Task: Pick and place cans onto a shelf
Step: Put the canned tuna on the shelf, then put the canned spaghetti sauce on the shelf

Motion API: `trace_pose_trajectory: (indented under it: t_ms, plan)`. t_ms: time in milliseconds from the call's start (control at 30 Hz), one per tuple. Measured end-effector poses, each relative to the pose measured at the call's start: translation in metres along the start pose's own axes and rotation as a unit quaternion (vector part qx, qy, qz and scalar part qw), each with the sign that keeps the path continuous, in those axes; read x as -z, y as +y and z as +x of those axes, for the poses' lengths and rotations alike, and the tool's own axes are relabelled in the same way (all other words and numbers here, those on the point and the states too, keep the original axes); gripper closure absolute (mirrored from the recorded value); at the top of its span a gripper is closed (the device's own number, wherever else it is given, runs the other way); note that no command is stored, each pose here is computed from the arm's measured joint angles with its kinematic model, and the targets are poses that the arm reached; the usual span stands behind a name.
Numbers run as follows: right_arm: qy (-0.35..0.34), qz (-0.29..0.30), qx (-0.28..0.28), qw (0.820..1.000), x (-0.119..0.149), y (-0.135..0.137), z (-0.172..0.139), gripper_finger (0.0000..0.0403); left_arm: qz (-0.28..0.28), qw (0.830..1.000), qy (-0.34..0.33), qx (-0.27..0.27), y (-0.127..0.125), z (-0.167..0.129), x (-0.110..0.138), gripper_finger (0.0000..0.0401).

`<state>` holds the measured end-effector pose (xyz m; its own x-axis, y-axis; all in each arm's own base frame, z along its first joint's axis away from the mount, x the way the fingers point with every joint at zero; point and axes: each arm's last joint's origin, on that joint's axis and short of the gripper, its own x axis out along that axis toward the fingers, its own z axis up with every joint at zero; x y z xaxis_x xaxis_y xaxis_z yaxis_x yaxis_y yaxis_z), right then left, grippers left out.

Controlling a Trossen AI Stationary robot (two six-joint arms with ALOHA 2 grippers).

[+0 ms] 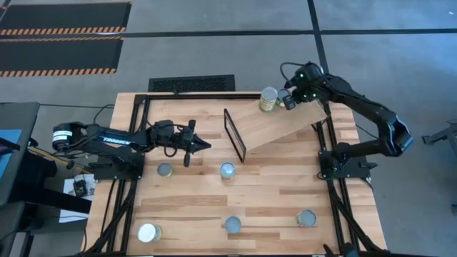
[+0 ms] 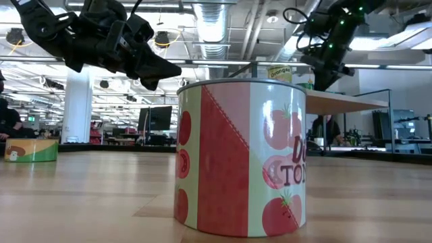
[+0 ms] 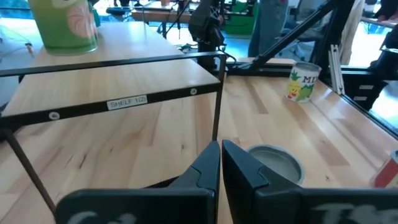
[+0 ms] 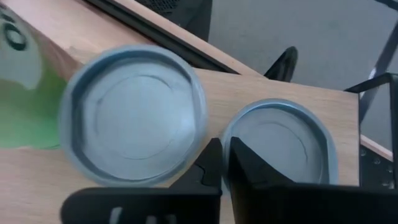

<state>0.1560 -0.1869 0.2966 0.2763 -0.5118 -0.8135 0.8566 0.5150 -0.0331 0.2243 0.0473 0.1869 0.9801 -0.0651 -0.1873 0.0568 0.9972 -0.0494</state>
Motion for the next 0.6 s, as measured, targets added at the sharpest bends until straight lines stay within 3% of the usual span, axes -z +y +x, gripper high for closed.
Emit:
trace_pose_trajectory:
  t_ms: [433, 600]
  plan:
    - [-0.01, -0.021, 0.018, 1.0, 0.0, -0.002, -0.006, 0.0283, -0.012, 1.0, 0.021, 0.0, 0.0, 0.0, 0.004, 0.0395]
    - [-0.028, -0.081, 0.028, 0.996, -0.002, -0.005, -0.042, 0.0296, -0.015, 1.0, 0.021, -0.001, 0.0, 0.0, 0.004, 0.0395]
